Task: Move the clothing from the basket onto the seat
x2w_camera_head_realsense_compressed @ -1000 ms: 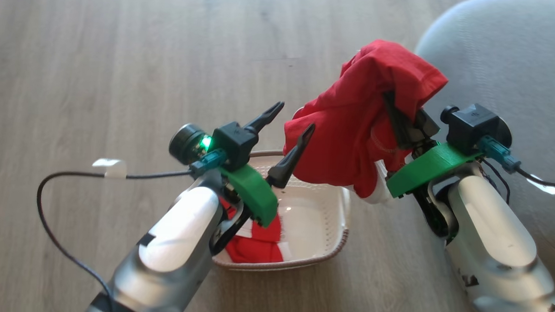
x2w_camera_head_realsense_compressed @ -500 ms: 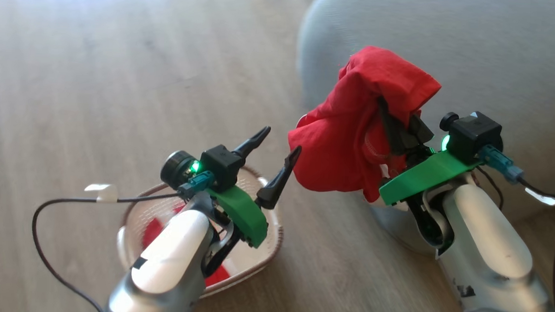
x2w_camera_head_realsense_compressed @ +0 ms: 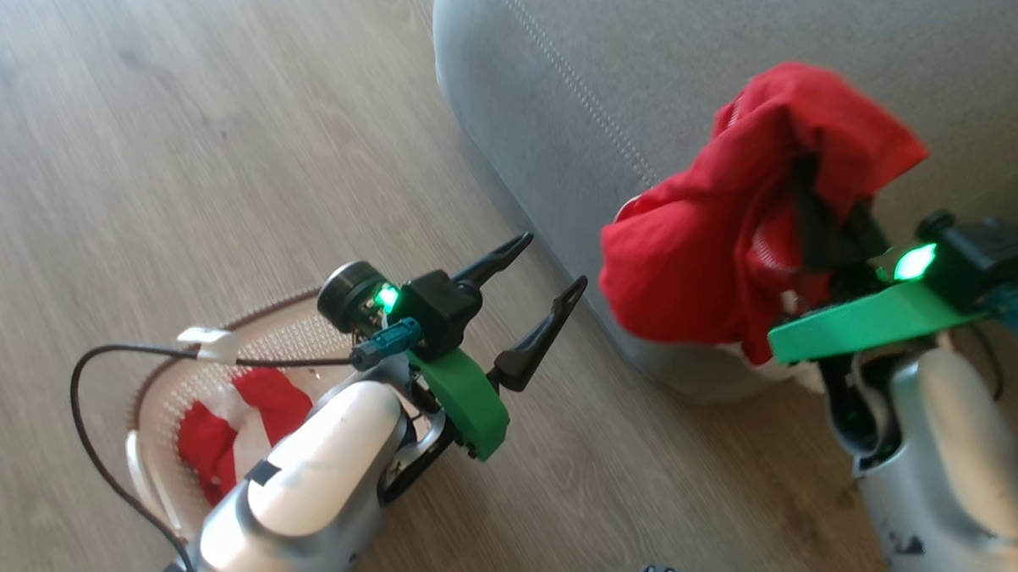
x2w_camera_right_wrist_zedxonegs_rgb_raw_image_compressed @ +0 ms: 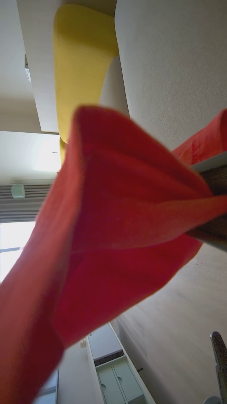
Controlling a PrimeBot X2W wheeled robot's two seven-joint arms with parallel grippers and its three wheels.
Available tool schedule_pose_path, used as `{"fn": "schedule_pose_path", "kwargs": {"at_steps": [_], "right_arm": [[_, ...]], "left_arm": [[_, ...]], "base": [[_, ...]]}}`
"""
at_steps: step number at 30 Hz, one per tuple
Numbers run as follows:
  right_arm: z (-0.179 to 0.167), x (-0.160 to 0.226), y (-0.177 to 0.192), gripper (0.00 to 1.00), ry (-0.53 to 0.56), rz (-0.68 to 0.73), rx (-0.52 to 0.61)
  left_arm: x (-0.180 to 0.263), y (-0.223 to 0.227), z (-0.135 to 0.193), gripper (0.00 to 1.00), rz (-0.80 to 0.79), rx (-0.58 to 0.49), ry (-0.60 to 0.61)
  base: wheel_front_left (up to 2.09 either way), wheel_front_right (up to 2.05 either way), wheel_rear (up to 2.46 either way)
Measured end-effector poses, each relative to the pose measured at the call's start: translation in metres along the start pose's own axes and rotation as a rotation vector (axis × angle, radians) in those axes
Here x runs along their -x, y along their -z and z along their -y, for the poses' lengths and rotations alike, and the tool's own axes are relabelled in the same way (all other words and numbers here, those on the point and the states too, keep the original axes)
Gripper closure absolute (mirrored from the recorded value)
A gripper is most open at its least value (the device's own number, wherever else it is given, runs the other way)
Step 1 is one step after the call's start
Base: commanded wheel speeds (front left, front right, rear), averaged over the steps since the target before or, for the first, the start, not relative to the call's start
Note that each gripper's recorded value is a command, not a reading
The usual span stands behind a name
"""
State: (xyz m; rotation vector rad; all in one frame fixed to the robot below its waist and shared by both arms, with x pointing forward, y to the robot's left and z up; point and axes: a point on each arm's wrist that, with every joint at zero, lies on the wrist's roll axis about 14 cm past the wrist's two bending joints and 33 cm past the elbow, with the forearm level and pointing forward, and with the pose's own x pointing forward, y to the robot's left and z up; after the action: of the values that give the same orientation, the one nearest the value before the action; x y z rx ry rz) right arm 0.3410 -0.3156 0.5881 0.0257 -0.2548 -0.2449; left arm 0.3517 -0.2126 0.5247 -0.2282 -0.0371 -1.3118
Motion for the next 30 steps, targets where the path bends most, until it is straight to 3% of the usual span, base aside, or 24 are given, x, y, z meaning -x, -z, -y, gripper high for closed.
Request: {"fn": "schedule_pose_path", "kwargs": {"at_steps": [6,12,22,30], "right_arm": [[0.02,-0.035,-0.012,1.0,0.016,0.023,0.104],[0.051,-0.101,-0.046,1.0,0.043,0.089,0.267],[0.071,-0.2,-0.064,1.0,0.071,0.135,0.464],[0.121,-0.248,-0.053,1.0,0.238,0.132,0.487]], "left_arm": [[-0.004,0.006,-0.008,0.0,0.023,0.036,0.027],[-0.002,0.028,-0.024,0.0,0.011,0.066,0.049],[0.016,0.067,-0.074,0.0,-0.019,0.104,-0.017],[0.037,0.097,-0.107,0.0,-0.047,0.139,-0.09]], "base": [[0.0,0.0,0.0],[0.0,0.0,0.0],[0.0,0.0,0.0],[0.0,0.0,0.0]]}}
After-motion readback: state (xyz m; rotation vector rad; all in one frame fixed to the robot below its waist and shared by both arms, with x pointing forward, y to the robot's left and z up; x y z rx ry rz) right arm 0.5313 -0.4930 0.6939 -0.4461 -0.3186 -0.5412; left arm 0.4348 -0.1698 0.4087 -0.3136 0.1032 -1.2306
